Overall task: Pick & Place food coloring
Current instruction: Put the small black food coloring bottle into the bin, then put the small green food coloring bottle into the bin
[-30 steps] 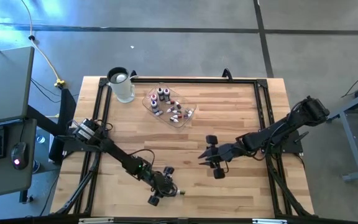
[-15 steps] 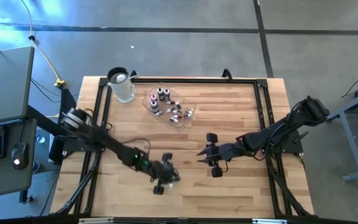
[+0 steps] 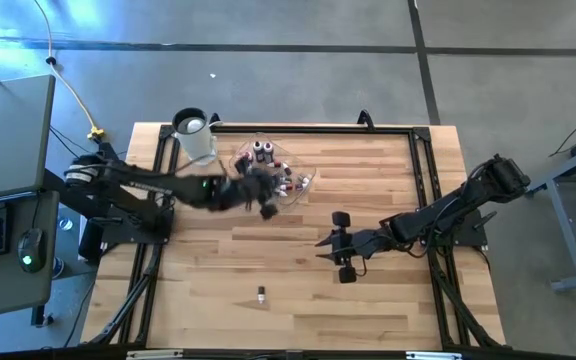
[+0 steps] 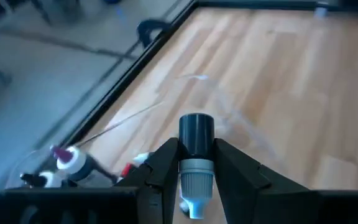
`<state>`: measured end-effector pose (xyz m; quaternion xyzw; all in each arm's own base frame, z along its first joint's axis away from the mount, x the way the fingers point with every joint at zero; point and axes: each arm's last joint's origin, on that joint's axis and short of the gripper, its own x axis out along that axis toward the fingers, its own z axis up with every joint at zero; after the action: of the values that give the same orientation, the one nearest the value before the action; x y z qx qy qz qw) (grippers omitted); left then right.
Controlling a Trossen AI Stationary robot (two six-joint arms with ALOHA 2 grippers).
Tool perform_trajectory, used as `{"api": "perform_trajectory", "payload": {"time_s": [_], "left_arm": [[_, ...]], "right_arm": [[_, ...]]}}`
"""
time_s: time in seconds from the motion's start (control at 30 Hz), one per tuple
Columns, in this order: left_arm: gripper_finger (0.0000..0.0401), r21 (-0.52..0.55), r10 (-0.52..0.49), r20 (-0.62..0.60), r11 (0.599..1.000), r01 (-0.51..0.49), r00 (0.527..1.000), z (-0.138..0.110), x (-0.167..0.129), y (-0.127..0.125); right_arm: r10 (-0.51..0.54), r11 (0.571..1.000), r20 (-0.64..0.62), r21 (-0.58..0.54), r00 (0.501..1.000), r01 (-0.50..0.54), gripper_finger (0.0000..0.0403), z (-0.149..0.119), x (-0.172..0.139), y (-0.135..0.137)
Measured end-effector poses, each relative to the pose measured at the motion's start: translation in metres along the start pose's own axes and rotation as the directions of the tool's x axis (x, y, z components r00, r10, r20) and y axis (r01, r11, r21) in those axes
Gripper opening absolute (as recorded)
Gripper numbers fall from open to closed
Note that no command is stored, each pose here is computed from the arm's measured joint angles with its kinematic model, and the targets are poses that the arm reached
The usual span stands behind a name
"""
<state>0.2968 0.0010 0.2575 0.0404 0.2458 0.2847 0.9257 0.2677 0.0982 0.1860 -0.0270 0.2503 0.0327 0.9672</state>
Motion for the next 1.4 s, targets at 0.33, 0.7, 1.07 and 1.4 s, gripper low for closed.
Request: {"api": "perform_trajectory", "payload": {"time_s": [0.33, 0.7, 1.07, 1.4], "left_arm": [[0.0092, -0.354, -0.127, -0.249, 0.935, 0.032, 0.96, -0.034, 0.078, 0.063], [0.0143, -0.346, -0.13, -0.294, 0.938, 0.021, 0.947, -0.05, 0.102, 0.063], [0.0187, -0.407, -0.368, -0.303, 0.884, 0.23, 0.879, 0.032, 0.066, 0.067], [0.0186, -0.235, -0.351, -0.129, 0.919, 0.316, 0.927, 0.112, -0.077, 0.041]], "right_arm": [[0.0, 1.0, 0.004, -0.03, 1.0, 0.0, 0.0118, 0.0, 0.0, 0.0], [0.001, 0.999, 0.003, -0.033, 1.0, -0.001, 0.0119, 0.0, 0.0, 0.0], [0.098, 0.993, 0.107, -0.073, 0.989, -0.091, 0.0119, 0.001, 0.017, 0.008], [0.373, 0.896, 0.167, -0.319, 0.913, -0.308, 0.0119, 0.013, 0.098, 0.038]]}}
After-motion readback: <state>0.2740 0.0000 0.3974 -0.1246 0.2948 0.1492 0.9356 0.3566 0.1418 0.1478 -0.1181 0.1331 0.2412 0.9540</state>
